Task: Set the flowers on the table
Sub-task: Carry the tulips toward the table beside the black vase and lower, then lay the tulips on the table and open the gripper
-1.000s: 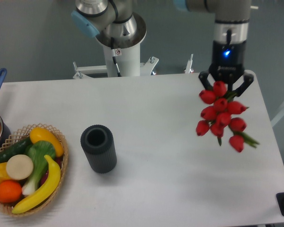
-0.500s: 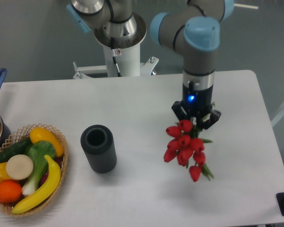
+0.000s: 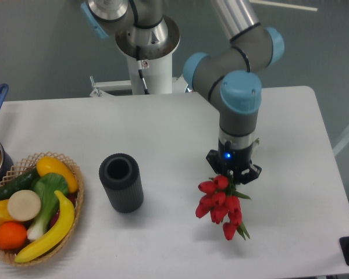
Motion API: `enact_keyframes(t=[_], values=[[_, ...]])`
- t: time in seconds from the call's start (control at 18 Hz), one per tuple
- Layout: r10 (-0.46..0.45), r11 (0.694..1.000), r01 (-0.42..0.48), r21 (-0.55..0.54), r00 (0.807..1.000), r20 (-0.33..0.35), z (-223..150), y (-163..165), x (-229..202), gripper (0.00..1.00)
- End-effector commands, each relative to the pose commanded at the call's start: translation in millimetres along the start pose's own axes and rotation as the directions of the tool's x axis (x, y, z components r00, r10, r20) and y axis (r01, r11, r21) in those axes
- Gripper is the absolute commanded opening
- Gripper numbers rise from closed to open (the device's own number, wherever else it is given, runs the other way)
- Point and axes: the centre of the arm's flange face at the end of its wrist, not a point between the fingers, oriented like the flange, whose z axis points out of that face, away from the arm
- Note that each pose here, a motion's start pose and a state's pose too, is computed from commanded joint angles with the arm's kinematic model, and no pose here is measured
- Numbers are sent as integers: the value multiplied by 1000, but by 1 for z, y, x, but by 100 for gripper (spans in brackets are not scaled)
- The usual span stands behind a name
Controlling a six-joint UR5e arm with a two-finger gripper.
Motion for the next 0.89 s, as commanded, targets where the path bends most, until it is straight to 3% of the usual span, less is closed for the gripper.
enact_keyframes(t=[0.5,0.61,0.67,0.72,0.78,0.89], values=[[-8,999,8,-43,1000,-20,38,2,-5,23],[-7,999,6,-46,1000,-23,41,2,-5,28],[-6,999,5,-46,1000,-22,40,3,-6,35],[-4,999,3,-43,1000,-18,39,2,-7,60],[-1,999,1,-37,1000,-4,32,0,-10,77],[-1,1000,2,-26,1000,15,19,-1,-15,91]])
